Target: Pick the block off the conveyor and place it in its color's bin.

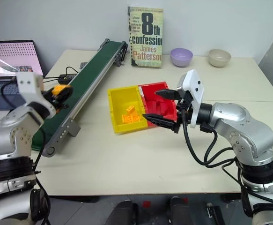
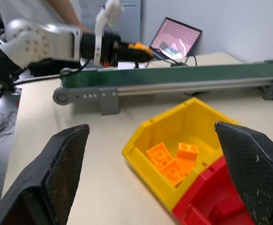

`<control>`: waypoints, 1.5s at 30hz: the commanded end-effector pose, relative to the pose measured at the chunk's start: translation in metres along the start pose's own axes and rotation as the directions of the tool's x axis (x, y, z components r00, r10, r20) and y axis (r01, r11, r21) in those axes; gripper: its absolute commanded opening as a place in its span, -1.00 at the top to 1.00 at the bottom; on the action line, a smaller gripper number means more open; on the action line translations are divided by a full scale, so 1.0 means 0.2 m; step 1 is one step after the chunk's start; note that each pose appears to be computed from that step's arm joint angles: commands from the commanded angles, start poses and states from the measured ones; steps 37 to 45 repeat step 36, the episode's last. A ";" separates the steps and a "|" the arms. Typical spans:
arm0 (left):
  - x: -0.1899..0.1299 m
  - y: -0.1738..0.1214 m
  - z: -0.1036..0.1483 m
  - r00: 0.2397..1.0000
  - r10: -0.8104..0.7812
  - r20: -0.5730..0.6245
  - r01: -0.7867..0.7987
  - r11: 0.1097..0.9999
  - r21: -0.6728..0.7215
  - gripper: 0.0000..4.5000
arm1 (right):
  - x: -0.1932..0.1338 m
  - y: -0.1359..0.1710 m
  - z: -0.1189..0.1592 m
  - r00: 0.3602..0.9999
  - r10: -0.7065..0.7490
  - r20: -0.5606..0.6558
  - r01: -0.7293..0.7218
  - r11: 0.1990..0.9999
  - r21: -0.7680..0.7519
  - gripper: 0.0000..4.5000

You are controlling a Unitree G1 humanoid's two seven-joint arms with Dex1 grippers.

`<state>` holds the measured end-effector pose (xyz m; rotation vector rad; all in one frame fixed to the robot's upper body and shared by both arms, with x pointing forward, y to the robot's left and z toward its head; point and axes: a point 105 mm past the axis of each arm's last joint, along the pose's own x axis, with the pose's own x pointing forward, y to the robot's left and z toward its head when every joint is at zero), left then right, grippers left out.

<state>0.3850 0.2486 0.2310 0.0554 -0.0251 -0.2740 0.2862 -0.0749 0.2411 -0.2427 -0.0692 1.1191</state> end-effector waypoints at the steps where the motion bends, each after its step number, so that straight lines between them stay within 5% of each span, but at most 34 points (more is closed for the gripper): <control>1: 0.13 -0.33 0.06 0.954 -0.300 0.005 0.299 0.950 0.093 0.32 | -0.06 0.00 -0.05 0.989 -0.135 -0.063 0.130 0.989 -0.066 -1.00; 9: 0.31 -0.48 -0.05 0.900 -0.428 -0.088 0.437 0.880 0.189 0.32 | -0.11 0.08 -0.13 0.980 -0.155 -0.123 0.151 0.988 -0.039 -1.00; 10: 0.32 -0.49 -0.07 0.896 -0.433 -0.099 0.444 0.874 0.196 0.01 | -0.11 0.08 -0.14 0.978 -0.164 -0.127 0.160 0.986 -0.039 -1.00; 23: 0.29 -0.41 -0.02 0.900 -0.430 -0.075 0.436 0.877 0.203 -0.99 | -0.13 0.05 -0.08 0.973 -0.196 -0.121 0.190 0.980 -0.057 -1.00; 29: 0.11 -0.24 0.02 0.895 -0.417 -0.159 0.446 0.851 0.278 -0.99 | -0.14 -0.05 -0.03 0.980 -0.150 -0.134 0.137 0.985 -0.101 -1.00; 36: -0.13 -0.23 0.01 0.830 -0.482 -0.280 0.553 0.780 0.294 -0.99 | -0.17 -0.19 -0.04 0.978 -0.127 -0.168 0.099 0.982 -0.162 -1.00; 45: -0.13 -0.23 0.01 0.830 -0.482 -0.280 0.553 0.780 0.294 -0.99 | -0.17 -0.19 -0.04 0.978 -0.127 -0.168 0.099 0.982 -0.162 -1.00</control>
